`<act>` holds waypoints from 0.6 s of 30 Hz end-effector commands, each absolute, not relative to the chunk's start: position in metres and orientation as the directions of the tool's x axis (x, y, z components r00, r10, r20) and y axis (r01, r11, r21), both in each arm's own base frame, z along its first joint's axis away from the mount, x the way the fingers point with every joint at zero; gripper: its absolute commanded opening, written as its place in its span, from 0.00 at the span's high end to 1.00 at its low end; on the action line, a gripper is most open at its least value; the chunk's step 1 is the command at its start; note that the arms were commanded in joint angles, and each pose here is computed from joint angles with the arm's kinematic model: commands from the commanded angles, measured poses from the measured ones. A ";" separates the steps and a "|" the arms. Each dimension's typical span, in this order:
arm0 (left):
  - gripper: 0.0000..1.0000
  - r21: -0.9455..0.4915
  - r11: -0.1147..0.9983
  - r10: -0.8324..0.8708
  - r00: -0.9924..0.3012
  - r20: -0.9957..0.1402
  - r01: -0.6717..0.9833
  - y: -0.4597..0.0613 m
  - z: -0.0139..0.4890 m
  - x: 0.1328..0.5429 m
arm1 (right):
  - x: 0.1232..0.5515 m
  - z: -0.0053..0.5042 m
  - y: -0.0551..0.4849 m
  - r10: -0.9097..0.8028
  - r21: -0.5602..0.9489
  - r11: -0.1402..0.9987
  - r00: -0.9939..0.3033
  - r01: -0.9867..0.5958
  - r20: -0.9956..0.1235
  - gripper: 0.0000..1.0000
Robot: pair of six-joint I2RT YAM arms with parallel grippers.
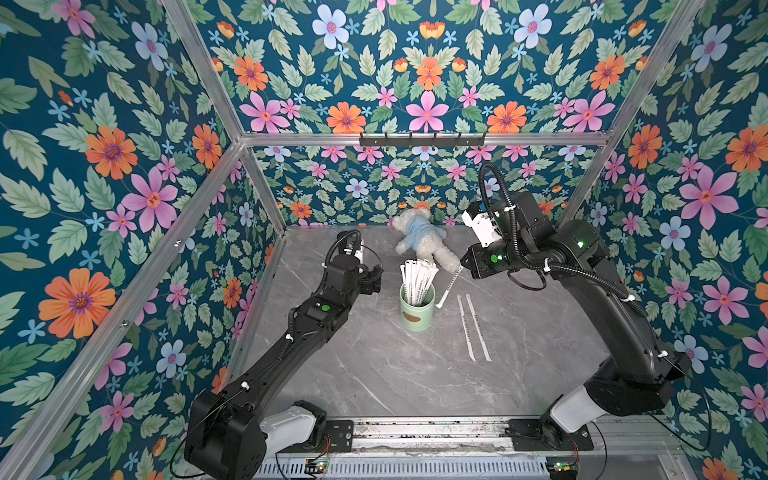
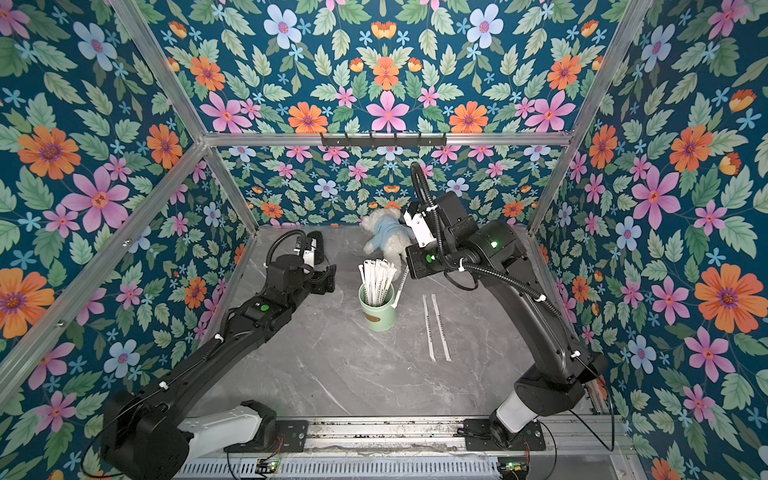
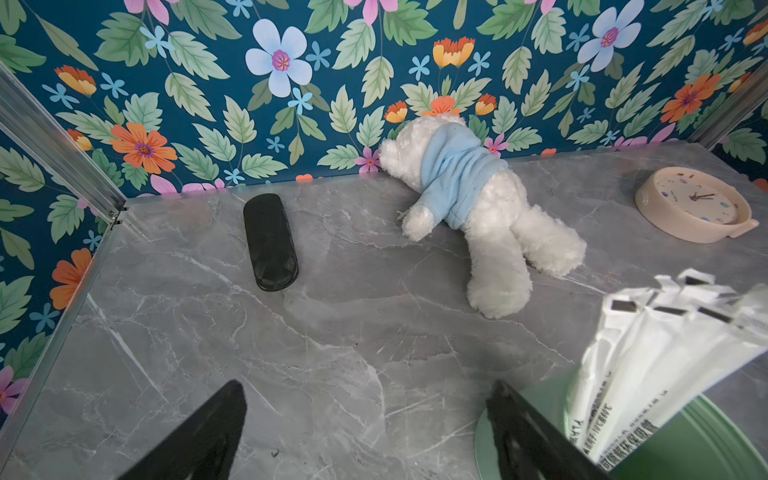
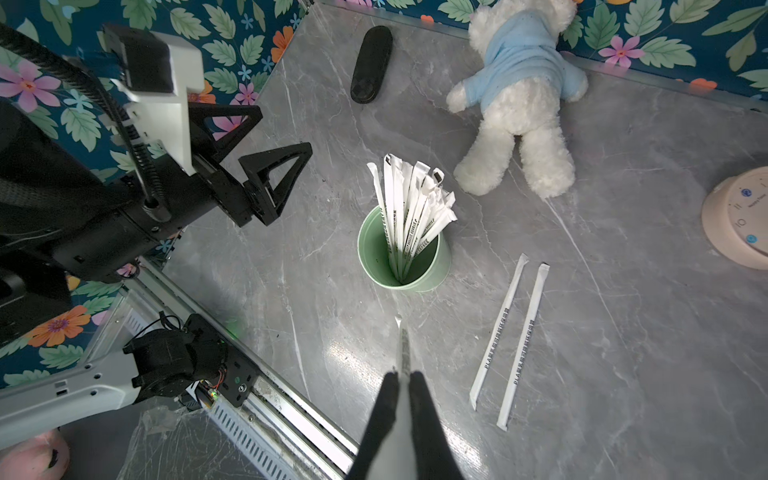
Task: Take the straws out of the storage container
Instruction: Place the straw at the center of the board.
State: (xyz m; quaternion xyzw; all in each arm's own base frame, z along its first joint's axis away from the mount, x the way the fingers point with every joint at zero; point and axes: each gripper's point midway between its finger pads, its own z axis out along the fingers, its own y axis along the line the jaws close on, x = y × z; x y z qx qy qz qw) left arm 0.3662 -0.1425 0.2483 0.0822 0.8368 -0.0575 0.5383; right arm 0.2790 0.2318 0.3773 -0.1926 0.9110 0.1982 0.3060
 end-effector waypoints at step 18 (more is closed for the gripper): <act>0.07 0.000 0.978 0.087 -0.408 -0.909 0.208 -0.147 0.246 0.370 | 0.283 0.286 0.141 -0.233 0.073 0.963 -0.937 -0.260 -0.261 0.93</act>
